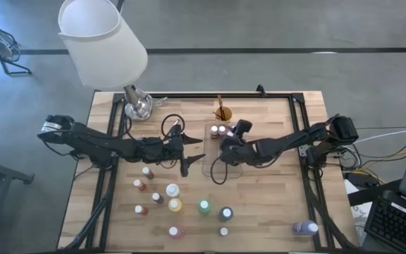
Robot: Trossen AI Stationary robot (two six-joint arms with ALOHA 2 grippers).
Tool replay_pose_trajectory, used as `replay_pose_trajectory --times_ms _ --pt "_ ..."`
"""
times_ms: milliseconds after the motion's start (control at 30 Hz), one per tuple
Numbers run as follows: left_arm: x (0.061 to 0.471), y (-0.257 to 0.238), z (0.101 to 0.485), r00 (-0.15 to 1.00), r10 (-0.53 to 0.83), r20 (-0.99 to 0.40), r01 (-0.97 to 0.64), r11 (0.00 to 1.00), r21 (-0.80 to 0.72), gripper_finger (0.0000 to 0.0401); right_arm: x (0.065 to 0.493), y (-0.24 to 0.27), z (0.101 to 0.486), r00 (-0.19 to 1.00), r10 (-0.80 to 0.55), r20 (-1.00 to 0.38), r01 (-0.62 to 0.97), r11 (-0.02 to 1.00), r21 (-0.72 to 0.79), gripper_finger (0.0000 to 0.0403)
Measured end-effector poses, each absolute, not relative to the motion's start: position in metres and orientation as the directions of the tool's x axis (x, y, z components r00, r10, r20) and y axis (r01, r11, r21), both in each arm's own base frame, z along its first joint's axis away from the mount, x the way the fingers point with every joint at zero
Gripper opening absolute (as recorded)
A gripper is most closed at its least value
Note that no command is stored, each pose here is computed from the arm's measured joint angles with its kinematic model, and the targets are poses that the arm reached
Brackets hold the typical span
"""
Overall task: Pick & Place Paint Supplies
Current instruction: Adjust the transparent bin
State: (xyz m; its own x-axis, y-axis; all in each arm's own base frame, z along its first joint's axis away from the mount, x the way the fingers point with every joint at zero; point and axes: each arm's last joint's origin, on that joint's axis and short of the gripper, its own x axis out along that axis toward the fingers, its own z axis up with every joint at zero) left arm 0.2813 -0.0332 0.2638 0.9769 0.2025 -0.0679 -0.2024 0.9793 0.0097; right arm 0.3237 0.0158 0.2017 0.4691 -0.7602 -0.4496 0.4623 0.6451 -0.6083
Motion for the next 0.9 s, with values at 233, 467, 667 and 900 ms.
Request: replay_pose_trajectory --times_ms 233,467,667,900 --pt "0.281 -0.034 0.264 0.977 0.201 -0.069 -0.201 0.98 0.01 0.0262 0.312 0.024 0.238 0.569 -0.651 -0.503 0.452 0.758 -0.471 0.0198" --pt "0.28 -0.033 0.266 0.978 0.201 -0.061 -0.201 0.979 0.007 0.0262 0.279 0.032 0.239 0.581 -0.357 -0.731 0.323 0.926 -0.196 0.018" --pt "0.28 -0.033 0.266 0.977 0.203 -0.061 -0.203 0.979 0.012 0.0262 0.274 0.05 0.226 0.609 -0.23 -0.759 0.22 0.968 -0.118 0.0154" --pt "0.281 -0.032 0.27 0.976 0.212 -0.045 -0.211 0.977 0.028 0.0262 0.286 0.056 0.229 0.696 -0.206 -0.688 0.19 0.977 -0.1 0.0127"
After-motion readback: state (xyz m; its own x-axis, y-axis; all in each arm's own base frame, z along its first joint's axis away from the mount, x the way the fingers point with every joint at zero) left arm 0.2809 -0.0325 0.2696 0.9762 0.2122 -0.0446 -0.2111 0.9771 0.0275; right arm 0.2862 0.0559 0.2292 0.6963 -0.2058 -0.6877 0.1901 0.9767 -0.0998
